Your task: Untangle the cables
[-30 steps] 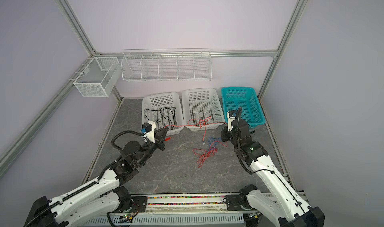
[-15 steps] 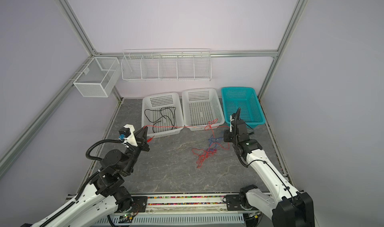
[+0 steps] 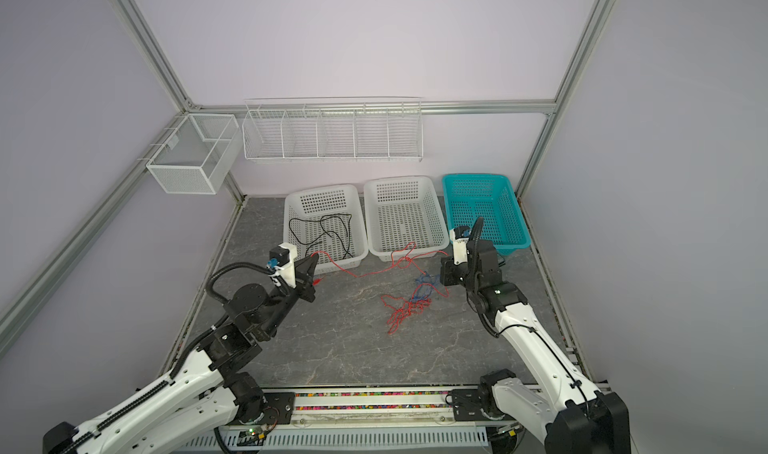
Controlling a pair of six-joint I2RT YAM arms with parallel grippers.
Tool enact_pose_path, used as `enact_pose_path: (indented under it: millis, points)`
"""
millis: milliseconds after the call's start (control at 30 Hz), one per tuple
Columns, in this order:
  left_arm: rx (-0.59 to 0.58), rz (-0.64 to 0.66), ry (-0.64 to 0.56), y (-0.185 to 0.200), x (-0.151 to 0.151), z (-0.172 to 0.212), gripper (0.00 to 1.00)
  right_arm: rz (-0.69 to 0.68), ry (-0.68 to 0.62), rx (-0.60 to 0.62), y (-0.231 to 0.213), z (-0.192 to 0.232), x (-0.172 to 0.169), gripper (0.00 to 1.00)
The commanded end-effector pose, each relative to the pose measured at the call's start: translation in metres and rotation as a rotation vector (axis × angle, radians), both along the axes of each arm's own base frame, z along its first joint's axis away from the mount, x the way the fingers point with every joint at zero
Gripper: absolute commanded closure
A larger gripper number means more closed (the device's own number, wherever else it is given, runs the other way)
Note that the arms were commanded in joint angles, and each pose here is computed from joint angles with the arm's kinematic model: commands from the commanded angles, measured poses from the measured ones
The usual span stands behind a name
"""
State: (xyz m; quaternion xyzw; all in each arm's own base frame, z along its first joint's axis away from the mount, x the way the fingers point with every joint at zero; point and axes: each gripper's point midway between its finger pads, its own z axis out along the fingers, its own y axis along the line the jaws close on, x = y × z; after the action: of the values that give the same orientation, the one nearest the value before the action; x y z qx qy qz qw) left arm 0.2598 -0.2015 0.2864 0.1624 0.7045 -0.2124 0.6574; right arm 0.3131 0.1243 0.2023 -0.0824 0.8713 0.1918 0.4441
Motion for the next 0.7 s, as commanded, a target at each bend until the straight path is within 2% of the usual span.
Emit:
enact_pose_path:
  millis: [0,233,367,500,667]
  points:
    - [-0.063,-0.124,-0.009,-0.025,-0.004,0.006,0.97,0.121,-0.08,0.049,0.018,0.026,-0.012,0.94]
    - [-0.051,-0.168,0.036,-0.046,0.005,-0.015,0.72,0.182,-0.133,0.089,0.027,0.05,-0.024,0.94]
    - [-0.053,-0.214,0.042,-0.059,0.007,-0.017,0.62,0.203,-0.141,0.103,0.031,0.057,-0.027,0.94]
    - [-0.056,-0.282,0.05,-0.077,0.006,-0.02,0.58,0.211,-0.155,0.123,0.034,0.064,-0.028,0.94]
    - [-0.076,-0.41,0.044,-0.104,-0.006,-0.022,0.57,0.19,-0.184,0.148,0.033,0.076,-0.027,0.94]
